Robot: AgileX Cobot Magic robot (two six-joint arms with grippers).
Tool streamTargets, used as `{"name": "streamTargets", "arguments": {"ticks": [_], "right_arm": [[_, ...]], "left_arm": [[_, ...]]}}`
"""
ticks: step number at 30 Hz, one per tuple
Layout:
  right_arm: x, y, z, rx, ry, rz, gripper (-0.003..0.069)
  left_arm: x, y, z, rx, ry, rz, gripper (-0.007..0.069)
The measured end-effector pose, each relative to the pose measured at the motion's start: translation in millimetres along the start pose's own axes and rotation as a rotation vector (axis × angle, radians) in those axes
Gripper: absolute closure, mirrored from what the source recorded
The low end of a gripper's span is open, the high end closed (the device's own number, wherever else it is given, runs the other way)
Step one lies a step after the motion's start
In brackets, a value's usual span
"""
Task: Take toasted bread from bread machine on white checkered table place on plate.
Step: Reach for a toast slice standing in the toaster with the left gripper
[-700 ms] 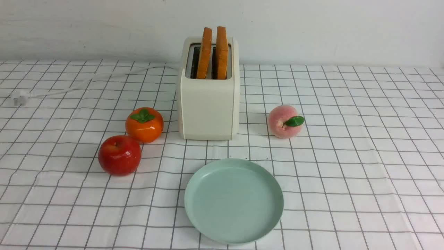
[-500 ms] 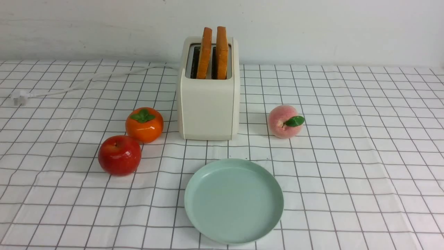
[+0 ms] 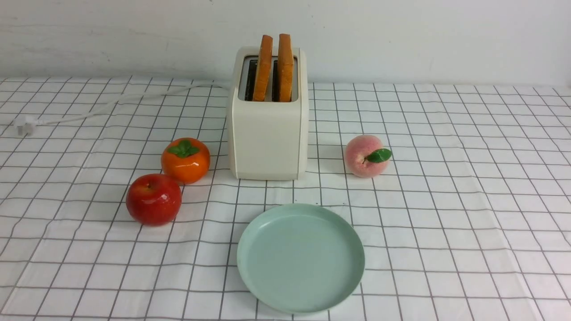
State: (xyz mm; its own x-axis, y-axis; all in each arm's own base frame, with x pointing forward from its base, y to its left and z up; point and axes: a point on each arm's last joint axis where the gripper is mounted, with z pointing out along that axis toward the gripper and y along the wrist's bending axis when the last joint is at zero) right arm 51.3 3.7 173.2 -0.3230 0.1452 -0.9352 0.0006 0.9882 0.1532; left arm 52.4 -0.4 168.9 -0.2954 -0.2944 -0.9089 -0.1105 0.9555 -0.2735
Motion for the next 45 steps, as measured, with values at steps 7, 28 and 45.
{"name": "streamTargets", "arguments": {"ticks": [7, 28, 45], "right_arm": [[0.0, 0.0, 0.0, 0.0, 0.0, 0.0, 0.0419], [0.0, 0.0, 0.0, 0.0, 0.0, -0.001, 0.0419], [0.0, 0.0, 0.0, 0.0, 0.0, 0.0, 0.0419]], "left_arm": [[0.0, 0.0, 0.0, 0.0, 0.0, 0.0, 0.0388], [-17.5, -5.9, -1.9, 0.093, -0.183, -0.288, 0.0388], [-87.0, -36.4, -31.4, 0.266, -0.203, -0.588, 0.0566]]}}
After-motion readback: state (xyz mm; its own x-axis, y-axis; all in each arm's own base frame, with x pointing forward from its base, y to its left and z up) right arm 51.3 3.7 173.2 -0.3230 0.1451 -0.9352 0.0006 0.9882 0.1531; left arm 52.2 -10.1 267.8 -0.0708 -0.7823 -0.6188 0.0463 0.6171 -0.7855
